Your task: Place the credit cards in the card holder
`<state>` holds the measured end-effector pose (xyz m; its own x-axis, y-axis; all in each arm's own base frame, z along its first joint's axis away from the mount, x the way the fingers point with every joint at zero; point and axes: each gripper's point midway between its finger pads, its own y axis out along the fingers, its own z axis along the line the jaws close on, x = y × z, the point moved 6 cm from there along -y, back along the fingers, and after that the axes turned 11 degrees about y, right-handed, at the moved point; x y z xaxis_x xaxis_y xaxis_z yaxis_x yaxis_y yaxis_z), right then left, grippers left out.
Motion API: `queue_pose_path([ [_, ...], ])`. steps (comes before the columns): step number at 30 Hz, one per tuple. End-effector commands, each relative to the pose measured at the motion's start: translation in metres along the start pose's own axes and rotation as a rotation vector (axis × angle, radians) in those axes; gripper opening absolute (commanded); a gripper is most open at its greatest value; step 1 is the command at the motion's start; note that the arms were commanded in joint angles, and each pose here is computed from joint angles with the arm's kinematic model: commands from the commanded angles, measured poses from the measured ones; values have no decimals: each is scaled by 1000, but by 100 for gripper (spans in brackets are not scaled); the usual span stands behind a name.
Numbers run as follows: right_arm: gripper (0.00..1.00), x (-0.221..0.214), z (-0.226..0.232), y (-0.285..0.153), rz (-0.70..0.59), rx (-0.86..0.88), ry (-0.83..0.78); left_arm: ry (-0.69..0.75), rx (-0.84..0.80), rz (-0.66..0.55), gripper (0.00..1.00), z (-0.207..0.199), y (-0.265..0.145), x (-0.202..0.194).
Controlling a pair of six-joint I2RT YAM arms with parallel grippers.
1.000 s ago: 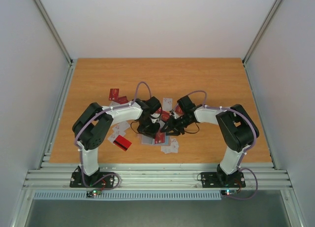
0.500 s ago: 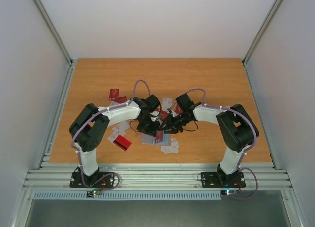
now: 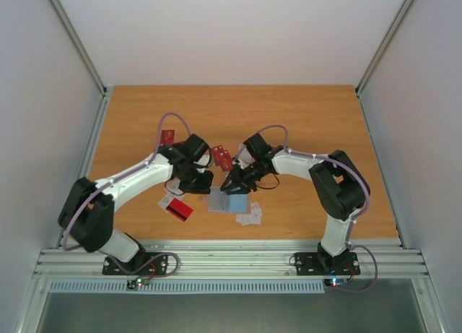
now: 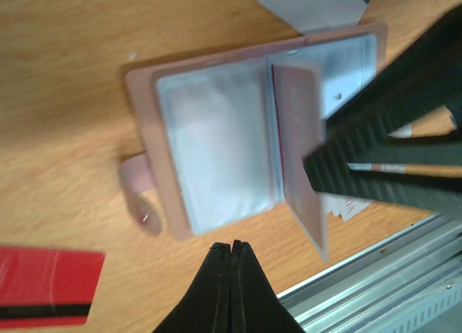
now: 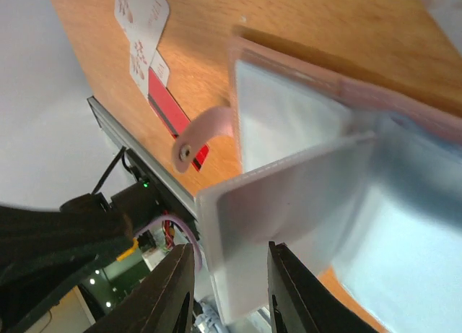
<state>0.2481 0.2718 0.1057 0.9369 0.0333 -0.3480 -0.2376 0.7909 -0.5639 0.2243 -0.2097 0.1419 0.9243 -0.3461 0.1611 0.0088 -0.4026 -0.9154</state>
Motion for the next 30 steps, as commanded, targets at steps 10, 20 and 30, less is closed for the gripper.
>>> queue_pose_path([
  [10,30,35,61,39,101,23,-2,-156,135,-184,17,28,-52,-62],
  [20,35,17,127,-24,-78,-32,-261,-169,235,-292,94,36,-92,-82],
  [30,46,-32,49,-119,-337,-116,-187,-328,462,-125,97,64,-67,-80],
])
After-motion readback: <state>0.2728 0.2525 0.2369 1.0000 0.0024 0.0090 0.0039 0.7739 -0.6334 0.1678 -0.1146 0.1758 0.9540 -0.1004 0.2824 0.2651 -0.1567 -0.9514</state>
